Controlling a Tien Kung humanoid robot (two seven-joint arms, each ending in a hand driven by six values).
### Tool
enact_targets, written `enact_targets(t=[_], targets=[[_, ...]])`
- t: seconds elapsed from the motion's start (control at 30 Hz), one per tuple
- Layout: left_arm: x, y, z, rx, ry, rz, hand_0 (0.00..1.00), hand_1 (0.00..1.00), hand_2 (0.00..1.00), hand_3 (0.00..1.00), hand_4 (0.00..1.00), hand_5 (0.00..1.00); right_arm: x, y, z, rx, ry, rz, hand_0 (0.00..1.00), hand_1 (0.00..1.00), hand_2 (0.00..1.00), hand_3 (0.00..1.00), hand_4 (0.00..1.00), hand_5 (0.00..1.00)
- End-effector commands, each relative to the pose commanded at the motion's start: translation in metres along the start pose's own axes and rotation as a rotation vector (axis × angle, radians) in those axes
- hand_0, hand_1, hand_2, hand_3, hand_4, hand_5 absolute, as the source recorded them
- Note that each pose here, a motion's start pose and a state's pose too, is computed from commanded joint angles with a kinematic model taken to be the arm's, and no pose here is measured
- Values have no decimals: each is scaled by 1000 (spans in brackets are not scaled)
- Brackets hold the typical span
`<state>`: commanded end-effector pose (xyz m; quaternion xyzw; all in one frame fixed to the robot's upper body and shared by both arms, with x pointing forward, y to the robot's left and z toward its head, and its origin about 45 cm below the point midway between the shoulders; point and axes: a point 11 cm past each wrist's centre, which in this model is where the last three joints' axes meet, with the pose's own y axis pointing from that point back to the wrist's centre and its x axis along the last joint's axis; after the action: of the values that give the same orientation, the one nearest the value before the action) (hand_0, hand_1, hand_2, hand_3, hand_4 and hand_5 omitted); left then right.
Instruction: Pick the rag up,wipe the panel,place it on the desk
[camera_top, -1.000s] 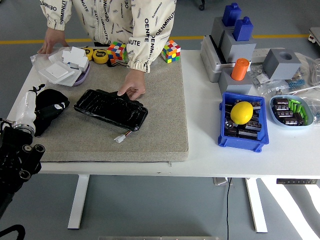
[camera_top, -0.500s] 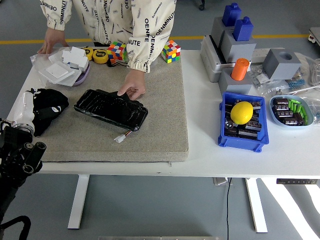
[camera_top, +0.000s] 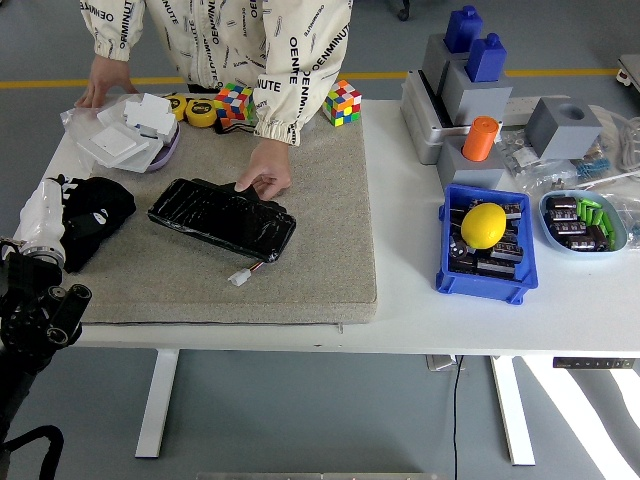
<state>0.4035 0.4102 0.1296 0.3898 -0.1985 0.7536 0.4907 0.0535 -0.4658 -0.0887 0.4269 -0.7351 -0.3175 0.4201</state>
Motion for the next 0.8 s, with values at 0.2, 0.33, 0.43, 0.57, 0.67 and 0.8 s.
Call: enact_targets(t=[0.2,0.33,0.43,0.57,0.67,0.8], targets=[[12,1,8,-38,46,48,319,426,410,572,633,2,1,0,1,-1,0,4,535,559,490,522,878,357],[20,4,26,-99,99,76,319,426,410,572,633,2,1,1,2,-2,2,3,535,559,490,522,878,357],[20,8,50,-172,119,72,315,414,398,571,629,2,0,1,2,-1,2,1,535,558,489,523,877,357],[11,13,83,-264,116,31,315,414,398,571,629,2,0,0,1,1,1,0,535,558,489,523,877,357],[0,16,99,-296,92,-6,315,403,369,568,644,2,0,0,-1,3,3,0,531,558,490,523,877,356],[-12,14,107,-295,49,-38,312,389,344,568,641,2,1,0,-1,4,7,-1,535,558,490,522,877,356]])
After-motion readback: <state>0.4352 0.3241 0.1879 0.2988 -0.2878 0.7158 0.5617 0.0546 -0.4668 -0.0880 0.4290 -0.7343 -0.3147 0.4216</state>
